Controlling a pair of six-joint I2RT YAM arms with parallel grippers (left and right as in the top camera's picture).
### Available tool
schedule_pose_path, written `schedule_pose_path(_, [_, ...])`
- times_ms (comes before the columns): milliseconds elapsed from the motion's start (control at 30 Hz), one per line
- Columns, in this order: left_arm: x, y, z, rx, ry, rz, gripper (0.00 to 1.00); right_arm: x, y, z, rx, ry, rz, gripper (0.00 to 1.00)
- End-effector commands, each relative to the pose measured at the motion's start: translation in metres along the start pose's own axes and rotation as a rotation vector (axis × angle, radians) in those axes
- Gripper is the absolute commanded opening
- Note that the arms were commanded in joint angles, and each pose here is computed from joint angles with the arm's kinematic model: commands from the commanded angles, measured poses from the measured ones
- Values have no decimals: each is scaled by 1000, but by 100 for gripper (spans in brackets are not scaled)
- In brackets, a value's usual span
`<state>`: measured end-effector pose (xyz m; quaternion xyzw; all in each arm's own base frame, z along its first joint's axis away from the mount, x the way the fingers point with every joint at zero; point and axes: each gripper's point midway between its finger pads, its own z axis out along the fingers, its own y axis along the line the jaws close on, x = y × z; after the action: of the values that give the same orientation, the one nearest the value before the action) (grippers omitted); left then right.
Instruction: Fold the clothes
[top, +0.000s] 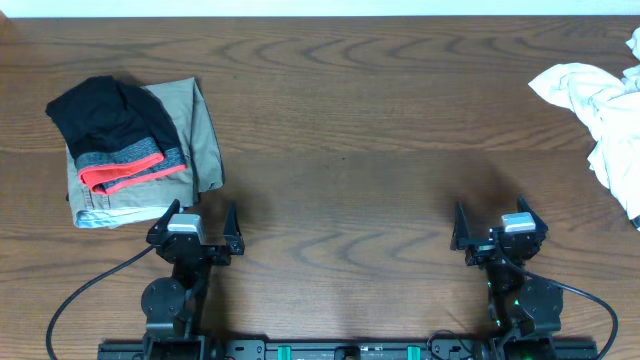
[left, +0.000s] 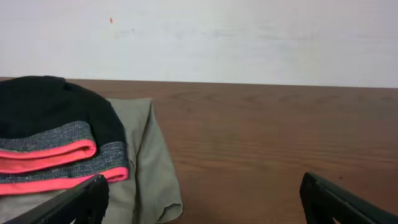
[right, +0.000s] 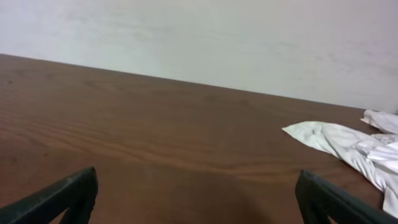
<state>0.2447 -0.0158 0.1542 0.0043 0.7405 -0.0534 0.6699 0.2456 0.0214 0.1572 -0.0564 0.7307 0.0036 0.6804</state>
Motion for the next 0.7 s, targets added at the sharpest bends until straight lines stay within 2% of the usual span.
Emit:
schedule_pose_path(0, [15, 0, 1, 0, 47, -8, 98, 1, 2, 0, -9, 2, -14, 99])
schedule_pose_path(133, [12, 0, 1, 1, 35, -7, 98, -2, 6, 0, -30, -12, -5, 99])
schedule_pose_path(233, [12, -1, 1, 7, 35, -60, 98, -2, 6, 0, -30, -9, 90, 99])
schedule_pose_path(333, [-3, -2, -2, 10, 3, -84, 98, -9, 5, -2, -30, -19, 122, 99])
schedule_pose_path(533, [-81, -7, -19, 12, -107, -77, 98, -58, -12, -12, 45, -44, 124, 99])
schedule_pose_path(667, [-137, -11, -24, 9, -88, -77, 98, -86, -23, -17, 98, 93, 115, 99])
